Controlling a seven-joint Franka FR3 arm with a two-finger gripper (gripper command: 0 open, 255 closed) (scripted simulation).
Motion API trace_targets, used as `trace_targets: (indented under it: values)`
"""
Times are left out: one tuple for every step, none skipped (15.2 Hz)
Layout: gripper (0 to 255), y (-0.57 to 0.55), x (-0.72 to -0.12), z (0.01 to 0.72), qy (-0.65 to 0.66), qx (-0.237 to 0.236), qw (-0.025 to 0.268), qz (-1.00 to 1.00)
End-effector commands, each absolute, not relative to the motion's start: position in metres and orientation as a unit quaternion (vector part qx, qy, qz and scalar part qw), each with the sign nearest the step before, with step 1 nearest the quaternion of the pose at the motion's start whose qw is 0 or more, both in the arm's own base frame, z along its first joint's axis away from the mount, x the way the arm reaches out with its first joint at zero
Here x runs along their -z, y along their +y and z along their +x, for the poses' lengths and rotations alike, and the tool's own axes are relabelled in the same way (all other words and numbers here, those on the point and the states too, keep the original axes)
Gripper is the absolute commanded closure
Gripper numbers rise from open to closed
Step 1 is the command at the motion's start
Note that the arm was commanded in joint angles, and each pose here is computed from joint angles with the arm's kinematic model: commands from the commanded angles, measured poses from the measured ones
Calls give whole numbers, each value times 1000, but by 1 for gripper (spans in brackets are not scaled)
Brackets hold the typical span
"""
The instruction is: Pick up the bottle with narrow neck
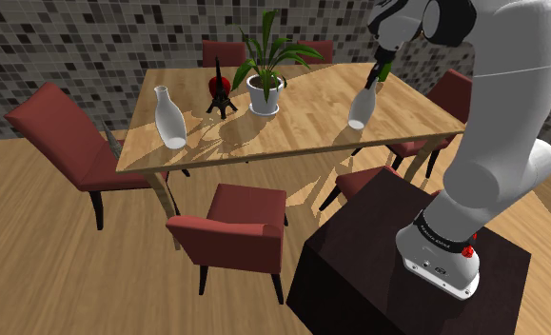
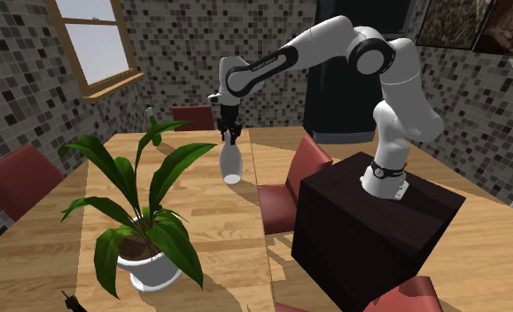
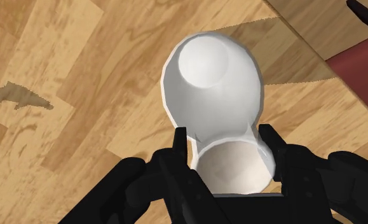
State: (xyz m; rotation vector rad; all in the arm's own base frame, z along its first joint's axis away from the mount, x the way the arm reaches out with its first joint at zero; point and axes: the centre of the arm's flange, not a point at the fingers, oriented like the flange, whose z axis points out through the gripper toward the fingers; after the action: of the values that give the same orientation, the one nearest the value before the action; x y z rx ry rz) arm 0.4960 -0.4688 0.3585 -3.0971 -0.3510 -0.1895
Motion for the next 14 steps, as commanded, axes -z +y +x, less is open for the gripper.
trace_targets:
  values:
    - [255,-469,-368,495,-112,61,9,-992]
    - [255,-469,-373,495,-112,61,9,-992]
    - [255,-469,-379,495,-112,61,9,-992]
    - [255,-469,-384,495,-112,61,9,-992]
    - [255,-469,-389,495,-112,61,9,-992]
    - [255,-469,-394,495,-112,61,9,-992]
    - [255,-469,-400,495,-112,61,9,-992]
    - [255,-469,-405,495,-112,61,9,-992]
    - [255,-469,-410,495,-112,61,9,-992]
    - [255,-469,-416,495,-112,61,9,-992]
    - [255,-469,-421,495,-112,61,9,-992]
    - [255,-469,-426,495,-112,61,9,-992]
    - [255,-469,-431,495,-112,61,9,-992]
    - [255,-469,-432,495,-112,61,9,-992]
